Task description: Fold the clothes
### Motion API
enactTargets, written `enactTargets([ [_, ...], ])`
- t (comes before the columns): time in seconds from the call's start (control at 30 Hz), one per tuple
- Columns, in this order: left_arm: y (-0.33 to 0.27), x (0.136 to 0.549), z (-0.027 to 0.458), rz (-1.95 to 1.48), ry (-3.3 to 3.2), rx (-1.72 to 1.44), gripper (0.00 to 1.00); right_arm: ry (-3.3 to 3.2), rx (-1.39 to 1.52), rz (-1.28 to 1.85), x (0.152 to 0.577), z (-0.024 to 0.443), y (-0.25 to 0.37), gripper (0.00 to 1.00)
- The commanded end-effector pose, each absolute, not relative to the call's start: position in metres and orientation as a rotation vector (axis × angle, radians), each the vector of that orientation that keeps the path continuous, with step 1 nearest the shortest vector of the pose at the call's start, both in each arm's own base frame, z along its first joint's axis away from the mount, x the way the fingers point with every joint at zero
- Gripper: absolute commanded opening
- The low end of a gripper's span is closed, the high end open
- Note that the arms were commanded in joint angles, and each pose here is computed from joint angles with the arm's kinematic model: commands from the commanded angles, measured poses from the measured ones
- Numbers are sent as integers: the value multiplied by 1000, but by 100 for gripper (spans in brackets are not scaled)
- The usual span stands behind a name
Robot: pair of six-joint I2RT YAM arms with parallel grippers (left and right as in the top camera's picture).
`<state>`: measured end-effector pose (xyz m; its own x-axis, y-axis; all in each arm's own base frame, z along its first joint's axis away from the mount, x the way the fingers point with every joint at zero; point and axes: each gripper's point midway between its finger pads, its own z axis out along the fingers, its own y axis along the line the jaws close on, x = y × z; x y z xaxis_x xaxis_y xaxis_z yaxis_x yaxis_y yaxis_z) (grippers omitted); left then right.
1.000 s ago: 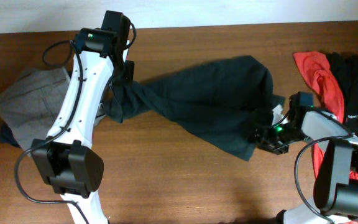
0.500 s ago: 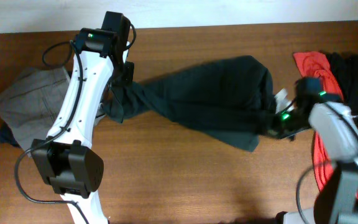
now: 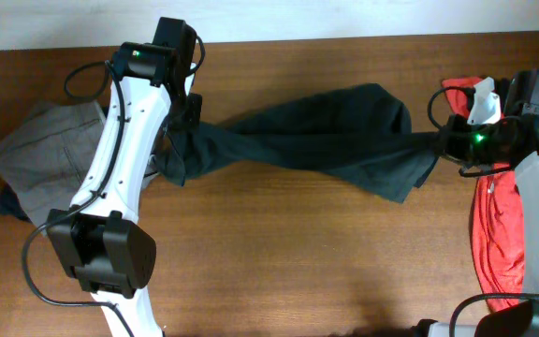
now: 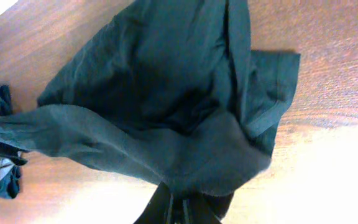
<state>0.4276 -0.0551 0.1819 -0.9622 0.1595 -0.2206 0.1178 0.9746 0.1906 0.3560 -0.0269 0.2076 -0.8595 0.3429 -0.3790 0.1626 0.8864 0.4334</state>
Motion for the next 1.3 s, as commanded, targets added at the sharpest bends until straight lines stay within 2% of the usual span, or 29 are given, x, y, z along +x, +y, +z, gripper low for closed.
enactTargets([
  [0.0, -53, 428, 188, 270, 2871, 222, 0, 2601, 367, 504, 358, 207, -33, 6],
  [0.37, -42, 429, 193, 351, 2850, 204, 0, 2754, 455, 525, 354, 161, -38, 6],
  [0.83, -6, 426, 243, 400, 2715, 61, 0, 2854, 545, 436, 329, 151, -53, 7],
  [1.27, -4, 424, 244, 365, 2720, 21, 0, 2885, 556, 448, 322, 150, -50, 7],
])
